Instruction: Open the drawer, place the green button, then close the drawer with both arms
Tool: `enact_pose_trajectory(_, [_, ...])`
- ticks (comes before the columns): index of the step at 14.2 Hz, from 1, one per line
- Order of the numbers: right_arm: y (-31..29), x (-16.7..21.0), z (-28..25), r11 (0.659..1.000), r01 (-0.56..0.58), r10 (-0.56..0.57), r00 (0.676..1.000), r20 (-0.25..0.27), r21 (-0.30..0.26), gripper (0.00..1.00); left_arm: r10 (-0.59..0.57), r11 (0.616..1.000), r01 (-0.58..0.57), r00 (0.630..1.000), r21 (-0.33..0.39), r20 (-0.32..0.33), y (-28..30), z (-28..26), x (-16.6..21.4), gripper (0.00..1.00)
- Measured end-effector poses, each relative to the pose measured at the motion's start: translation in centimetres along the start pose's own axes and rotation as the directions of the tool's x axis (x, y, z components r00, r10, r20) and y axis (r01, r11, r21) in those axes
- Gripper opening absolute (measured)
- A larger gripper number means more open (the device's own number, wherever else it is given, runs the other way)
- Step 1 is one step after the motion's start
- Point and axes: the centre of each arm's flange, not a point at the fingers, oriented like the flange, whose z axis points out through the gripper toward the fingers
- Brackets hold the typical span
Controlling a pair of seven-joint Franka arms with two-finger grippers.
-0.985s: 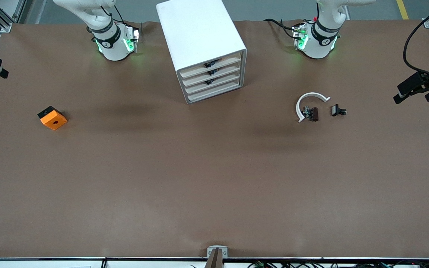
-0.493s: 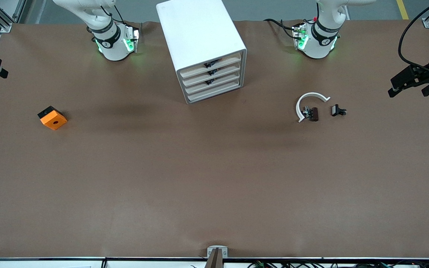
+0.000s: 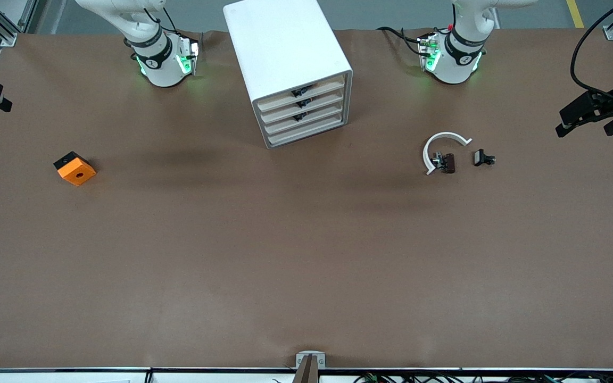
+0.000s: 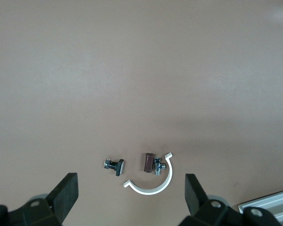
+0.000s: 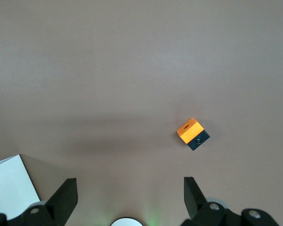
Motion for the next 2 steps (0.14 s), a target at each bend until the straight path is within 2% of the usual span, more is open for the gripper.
enact_pose_trajectory(2, [0.00, 0.00, -0.02, 1.000, 0.000, 0.000, 1.000, -0.001, 0.000, 1.00, 0.000, 1.000, 0.000, 1.000, 0.000, 0.001, 0.00, 0.06, 0.03, 1.00])
